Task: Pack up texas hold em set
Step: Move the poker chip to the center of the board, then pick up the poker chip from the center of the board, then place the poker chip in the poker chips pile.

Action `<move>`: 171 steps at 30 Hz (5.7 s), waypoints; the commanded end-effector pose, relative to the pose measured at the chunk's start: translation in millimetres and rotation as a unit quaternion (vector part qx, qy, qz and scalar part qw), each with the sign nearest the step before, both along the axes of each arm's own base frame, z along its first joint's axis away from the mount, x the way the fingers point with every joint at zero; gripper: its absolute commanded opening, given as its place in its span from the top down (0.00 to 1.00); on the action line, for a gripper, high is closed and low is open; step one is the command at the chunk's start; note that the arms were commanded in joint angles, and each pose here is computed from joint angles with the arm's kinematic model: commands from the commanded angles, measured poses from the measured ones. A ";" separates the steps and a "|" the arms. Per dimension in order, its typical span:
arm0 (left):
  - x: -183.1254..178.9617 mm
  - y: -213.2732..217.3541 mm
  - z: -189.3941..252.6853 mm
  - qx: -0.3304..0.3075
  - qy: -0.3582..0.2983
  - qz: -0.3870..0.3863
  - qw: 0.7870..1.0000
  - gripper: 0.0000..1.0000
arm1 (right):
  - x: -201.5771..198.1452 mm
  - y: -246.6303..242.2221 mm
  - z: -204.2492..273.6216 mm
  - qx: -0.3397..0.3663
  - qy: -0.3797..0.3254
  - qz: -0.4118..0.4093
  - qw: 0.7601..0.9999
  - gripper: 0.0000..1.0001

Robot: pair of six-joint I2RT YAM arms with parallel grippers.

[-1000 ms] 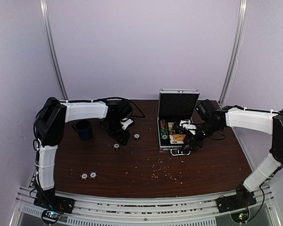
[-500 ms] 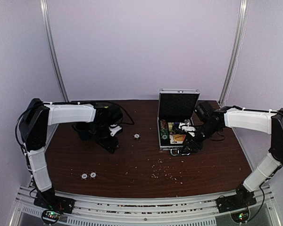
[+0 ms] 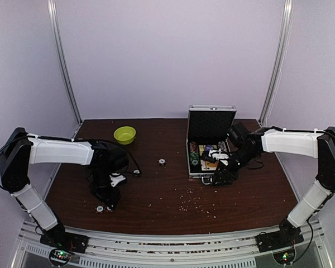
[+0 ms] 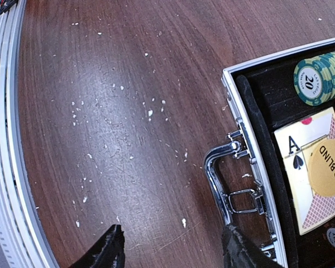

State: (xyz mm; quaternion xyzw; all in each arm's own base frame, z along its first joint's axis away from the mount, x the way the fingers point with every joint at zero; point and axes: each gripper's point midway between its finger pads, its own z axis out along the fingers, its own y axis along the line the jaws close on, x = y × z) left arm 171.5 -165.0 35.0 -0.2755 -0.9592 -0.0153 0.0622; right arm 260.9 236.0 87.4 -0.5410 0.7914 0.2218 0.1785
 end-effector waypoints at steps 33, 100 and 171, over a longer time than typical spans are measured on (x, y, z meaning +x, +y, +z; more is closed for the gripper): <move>-4.1 -39.4 -26.6 0.001 -0.013 -0.036 0.999 0.57 | -5.1 4.5 2.6 -0.005 0.002 0.020 1.000 0.40; 173.7 -98.2 -24.7 -0.042 -0.089 -0.030 0.995 0.43 | 9.5 -34.0 12.2 0.014 0.001 -0.059 0.998 0.39; 26.4 -302.8 -18.7 -0.165 -0.063 -0.370 0.912 0.48 | 67.9 -98.8 28.8 0.014 -0.046 -0.209 0.977 0.40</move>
